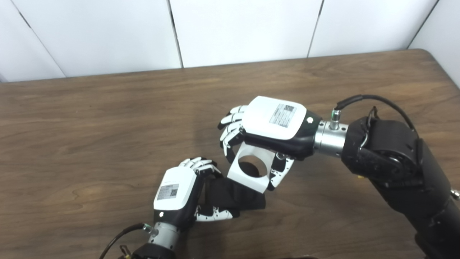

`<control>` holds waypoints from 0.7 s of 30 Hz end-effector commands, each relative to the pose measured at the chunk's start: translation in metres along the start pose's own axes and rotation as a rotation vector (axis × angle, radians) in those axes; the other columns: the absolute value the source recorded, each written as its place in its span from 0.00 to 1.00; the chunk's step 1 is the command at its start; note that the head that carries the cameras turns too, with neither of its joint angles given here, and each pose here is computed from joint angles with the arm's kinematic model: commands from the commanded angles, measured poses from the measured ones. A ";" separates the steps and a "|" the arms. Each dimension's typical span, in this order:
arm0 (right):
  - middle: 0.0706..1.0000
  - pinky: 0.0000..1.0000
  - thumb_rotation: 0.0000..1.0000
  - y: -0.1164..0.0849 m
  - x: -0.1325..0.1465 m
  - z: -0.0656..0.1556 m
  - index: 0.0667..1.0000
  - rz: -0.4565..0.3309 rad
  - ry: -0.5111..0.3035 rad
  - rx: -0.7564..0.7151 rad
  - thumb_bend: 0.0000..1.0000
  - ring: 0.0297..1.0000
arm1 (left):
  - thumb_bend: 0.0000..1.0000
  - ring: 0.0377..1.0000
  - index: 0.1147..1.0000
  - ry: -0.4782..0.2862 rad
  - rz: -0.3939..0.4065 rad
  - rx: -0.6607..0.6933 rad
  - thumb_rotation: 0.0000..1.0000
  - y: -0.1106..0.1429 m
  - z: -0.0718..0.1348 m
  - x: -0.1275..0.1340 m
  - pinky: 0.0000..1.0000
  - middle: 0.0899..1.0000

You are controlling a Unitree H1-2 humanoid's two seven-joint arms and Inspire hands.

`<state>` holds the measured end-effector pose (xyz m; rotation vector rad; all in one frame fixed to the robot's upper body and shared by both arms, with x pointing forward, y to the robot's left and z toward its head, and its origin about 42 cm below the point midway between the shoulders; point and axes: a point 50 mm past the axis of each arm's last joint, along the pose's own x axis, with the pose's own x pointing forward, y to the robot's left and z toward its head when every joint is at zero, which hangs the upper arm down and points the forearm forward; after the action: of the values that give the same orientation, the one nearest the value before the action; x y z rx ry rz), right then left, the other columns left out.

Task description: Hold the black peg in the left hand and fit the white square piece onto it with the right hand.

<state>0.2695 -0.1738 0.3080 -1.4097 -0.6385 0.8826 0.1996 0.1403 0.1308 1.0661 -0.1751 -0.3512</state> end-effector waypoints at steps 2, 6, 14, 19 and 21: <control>0.71 0.88 0.13 -0.010 0.000 0.001 0.44 -0.067 -0.013 -0.049 0.52 0.85 | 0.52 0.85 0.42 -0.013 -0.007 0.008 0.05 0.000 0.004 -0.001 0.87 0.76; 0.71 0.89 0.13 -0.006 0.003 0.002 0.44 -0.067 -0.018 -0.031 0.52 0.85 | 0.52 0.84 0.42 -0.017 -0.002 0.004 0.05 0.000 0.005 -0.001 0.87 0.76; 0.72 0.88 0.13 0.000 0.008 0.004 0.44 -0.072 -0.014 -0.033 0.52 0.86 | 0.52 0.84 0.42 -0.018 0.002 0.004 0.05 0.000 0.006 0.000 0.86 0.76; 0.70 0.86 0.13 0.004 0.010 0.005 0.44 -0.074 -0.024 -0.021 0.52 0.84 | 0.52 0.84 0.42 -0.015 0.006 0.001 0.05 0.000 0.007 0.001 0.86 0.76; 0.70 0.86 0.13 0.004 0.009 0.006 0.44 -0.063 -0.022 -0.025 0.52 0.84 | 0.52 0.84 0.42 -0.015 0.004 0.003 0.05 0.000 0.007 0.002 0.86 0.76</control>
<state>0.2691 -0.1644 0.2940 -1.3908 -0.6615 0.8804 0.1997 0.1384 0.1314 1.0665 -0.1785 -0.3429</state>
